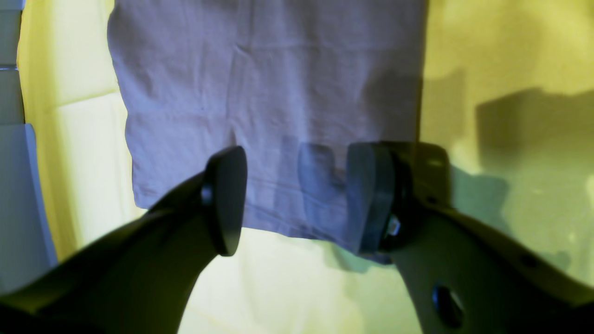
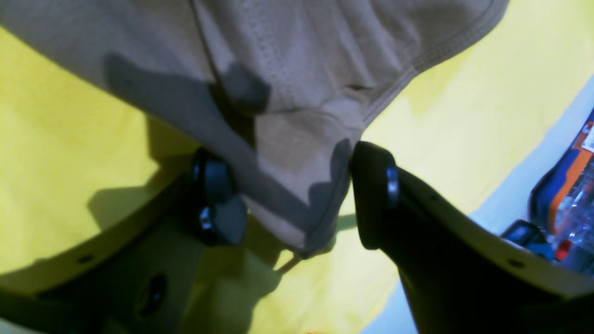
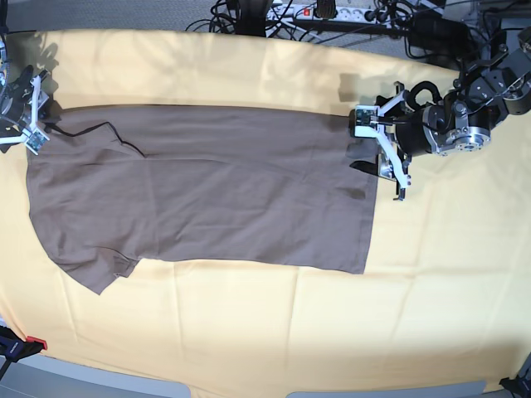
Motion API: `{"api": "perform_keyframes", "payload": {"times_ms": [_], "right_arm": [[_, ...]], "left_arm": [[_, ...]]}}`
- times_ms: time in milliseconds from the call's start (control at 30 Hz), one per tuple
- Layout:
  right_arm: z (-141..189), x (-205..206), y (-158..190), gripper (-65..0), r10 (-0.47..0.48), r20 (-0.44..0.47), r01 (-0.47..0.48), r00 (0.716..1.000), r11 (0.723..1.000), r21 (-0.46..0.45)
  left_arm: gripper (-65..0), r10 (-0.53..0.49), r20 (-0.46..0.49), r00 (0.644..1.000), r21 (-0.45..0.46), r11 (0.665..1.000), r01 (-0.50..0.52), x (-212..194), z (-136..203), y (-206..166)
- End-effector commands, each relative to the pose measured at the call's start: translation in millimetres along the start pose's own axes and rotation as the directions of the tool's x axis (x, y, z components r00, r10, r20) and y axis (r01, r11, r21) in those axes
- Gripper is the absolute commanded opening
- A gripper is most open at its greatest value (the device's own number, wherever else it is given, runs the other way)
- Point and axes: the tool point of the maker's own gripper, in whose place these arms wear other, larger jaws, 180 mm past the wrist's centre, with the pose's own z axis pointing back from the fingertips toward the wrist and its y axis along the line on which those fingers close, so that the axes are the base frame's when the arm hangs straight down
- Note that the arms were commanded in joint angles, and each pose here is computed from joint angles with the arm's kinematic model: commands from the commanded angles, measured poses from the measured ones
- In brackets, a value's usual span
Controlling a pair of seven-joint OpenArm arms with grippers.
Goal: Fold the T-shirt properly
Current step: 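Drag the held edge further to stretch the shirt flat with both grippers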
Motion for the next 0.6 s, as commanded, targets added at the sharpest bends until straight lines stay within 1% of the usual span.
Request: {"api": "perform_keyframes", "payload": {"times_ms": [0,33,100,133,267,367,567], "right_arm": [[5.5,5.5,-8.8,-28.2,0.019,0.020,-0.019,1.000,1.000,-0.003],[5.2,6.3,-4.9,-28.2,0.022,0.026,-0.022,0.999,1.000,0.015],[5.1,8.5,-2.3,-28.2,0.012,0.037,-0.013,0.999,1.000,0.028],[5.1,8.4,-2.2,-28.2,0.011,0.037,-0.012,0.999,1.000,0.028],[5.1,8.4,-2.4,-28.2,0.011,0.037,-0.012,0.999,1.000,0.027],[5.1,8.4,-2.8,-28.2,0.008,0.037,-0.009,0.999,1.000,0.025],[5.0,8.5,-7.4,-28.2,-0.014,0.037,0.014,0.999,1.000,0.000]], "left_arm": [[-31.4,-0.005,0.013,1.000,0.013,1.000,0.005,2.3,5.8,8.4],[-31.4,-0.001,0.018,1.000,-0.010,1.000,0.001,3.3,5.8,4.3],[-31.4,-0.006,0.023,1.000,-0.064,0.998,0.007,4.1,6.1,-5.6],[-31.4,-0.009,0.023,1.000,-0.077,0.997,0.010,4.1,6.3,-7.8],[-31.4,-0.019,0.017,1.000,-0.077,0.997,0.020,2.8,6.3,-8.0],[-31.4,-0.059,-0.005,0.998,-0.091,0.994,0.058,-2.3,6.4,-10.5],[-31.4,-0.037,-0.052,0.998,-0.065,0.997,0.033,-23.6,0.4,-6.1]]}}
